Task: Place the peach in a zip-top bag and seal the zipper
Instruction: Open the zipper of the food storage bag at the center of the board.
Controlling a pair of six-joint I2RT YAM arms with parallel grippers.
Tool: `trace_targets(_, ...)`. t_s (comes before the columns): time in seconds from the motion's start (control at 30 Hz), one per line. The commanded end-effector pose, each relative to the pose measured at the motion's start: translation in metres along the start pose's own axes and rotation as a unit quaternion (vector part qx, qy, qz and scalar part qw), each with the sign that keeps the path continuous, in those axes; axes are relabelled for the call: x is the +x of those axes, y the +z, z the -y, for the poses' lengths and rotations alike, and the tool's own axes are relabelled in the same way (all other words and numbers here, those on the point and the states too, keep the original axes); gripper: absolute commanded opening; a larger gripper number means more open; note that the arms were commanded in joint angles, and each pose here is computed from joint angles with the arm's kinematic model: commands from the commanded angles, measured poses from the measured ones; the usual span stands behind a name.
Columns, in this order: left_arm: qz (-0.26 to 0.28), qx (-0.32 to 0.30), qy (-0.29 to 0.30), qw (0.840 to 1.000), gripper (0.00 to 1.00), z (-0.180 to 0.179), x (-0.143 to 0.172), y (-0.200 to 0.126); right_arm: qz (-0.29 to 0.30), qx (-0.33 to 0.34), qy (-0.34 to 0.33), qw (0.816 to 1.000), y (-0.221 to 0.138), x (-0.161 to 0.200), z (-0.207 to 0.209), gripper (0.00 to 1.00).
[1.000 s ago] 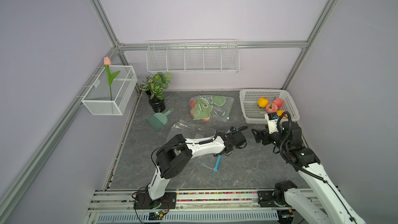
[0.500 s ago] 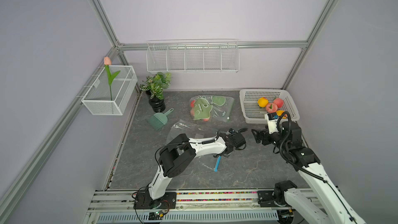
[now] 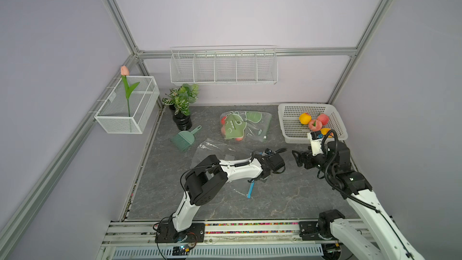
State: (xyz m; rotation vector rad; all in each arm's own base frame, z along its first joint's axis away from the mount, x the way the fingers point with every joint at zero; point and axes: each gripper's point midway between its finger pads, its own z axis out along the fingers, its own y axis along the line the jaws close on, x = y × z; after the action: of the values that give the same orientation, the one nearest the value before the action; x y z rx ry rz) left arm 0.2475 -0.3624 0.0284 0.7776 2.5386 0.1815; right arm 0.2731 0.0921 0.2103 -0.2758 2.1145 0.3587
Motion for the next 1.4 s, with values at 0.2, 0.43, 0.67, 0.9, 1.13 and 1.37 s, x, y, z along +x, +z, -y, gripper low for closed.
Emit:
trace_targets(0.2,0.048,0.034,-0.063,0.996,0.00,-0.021,-0.020,-0.038,-0.006,-0.009,0.015,1.000,0.002,0.005,-0.002,0.89)
trace_targets(0.43,0.119,0.105,-0.146,0.976,0.00,-0.050,-0.041,-0.098,-0.019,-0.097,0.049,0.994,0.018,0.006,-0.031,0.89)
trace_targets(0.67,0.162,0.191,-0.210,0.945,0.00,-0.063,-0.049,-0.133,-0.028,-0.174,0.073,0.982,0.040,0.005,-0.075,0.86)
trace_targets(0.9,0.179,0.214,-0.223,0.934,0.00,-0.071,-0.054,-0.153,-0.055,-0.217,0.084,0.971,0.059,-0.003,-0.117,0.81)
trace_targets(1.13,0.183,0.227,-0.225,0.930,0.00,-0.073,-0.055,-0.162,-0.064,-0.244,0.069,0.965,0.073,-0.007,-0.150,0.77)
trace_targets(1.37,0.186,0.227,-0.227,0.929,0.00,-0.076,-0.054,-0.165,-0.073,-0.243,0.064,0.965,0.085,-0.007,-0.160,0.74)
